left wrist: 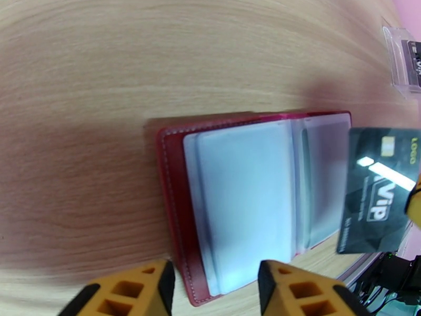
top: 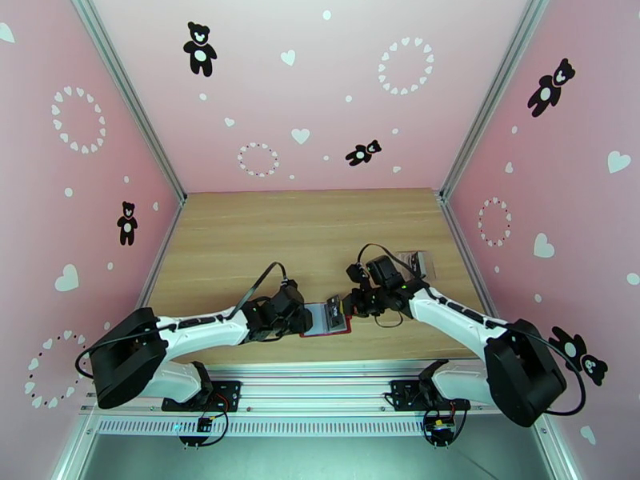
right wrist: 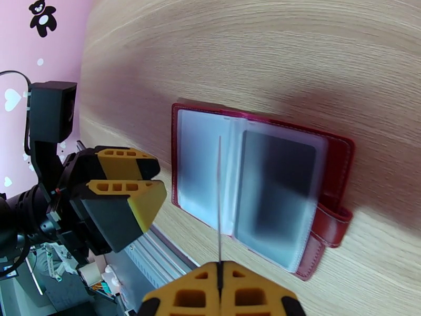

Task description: Put the credit cards into the card holder

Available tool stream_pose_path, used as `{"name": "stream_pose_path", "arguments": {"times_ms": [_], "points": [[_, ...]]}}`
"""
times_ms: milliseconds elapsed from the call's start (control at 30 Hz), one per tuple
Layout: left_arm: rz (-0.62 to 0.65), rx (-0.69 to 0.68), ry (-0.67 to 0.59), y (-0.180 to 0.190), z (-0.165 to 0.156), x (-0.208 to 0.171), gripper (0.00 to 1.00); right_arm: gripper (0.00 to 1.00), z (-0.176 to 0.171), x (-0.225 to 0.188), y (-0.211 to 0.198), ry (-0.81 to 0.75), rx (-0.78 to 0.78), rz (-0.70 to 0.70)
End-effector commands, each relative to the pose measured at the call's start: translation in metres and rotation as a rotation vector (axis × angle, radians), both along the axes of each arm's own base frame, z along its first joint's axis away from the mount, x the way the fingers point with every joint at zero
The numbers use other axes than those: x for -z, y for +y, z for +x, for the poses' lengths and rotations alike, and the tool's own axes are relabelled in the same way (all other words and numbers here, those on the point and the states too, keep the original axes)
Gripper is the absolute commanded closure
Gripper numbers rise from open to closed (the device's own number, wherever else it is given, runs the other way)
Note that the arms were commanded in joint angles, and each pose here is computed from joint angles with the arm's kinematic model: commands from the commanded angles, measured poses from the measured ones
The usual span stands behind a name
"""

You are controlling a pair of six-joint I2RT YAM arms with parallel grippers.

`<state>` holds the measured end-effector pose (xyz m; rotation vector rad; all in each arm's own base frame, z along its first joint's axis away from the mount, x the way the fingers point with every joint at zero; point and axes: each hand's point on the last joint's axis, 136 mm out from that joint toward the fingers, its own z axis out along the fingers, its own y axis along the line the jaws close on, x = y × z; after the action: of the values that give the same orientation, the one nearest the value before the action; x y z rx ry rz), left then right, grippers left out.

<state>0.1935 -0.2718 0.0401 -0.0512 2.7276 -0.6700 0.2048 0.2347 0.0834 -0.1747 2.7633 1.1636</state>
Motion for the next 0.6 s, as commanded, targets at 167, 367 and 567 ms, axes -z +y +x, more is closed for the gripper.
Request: {"name": "stream_pose_path", "arguments": {"times_ms": [167, 367, 567], "points": [[-0.022, -0.002, 0.006, -0.009, 0.006, 0.000, 0.56, 1.00, 0.001, 0.019, 0.010, 0.033, 0.017, 0.035], [-0.019, -0.002, 0.014, -0.010, 0.005, 0.003, 0.58, 1.00, -0.003, 0.026, 0.012, 0.048, 0.011, 0.042], [-0.009, -0.007, 0.024, -0.009, 0.005, 0.007, 0.58, 1.00, -0.005, 0.029, 0.012, 0.060, 0.009, 0.048]]}}
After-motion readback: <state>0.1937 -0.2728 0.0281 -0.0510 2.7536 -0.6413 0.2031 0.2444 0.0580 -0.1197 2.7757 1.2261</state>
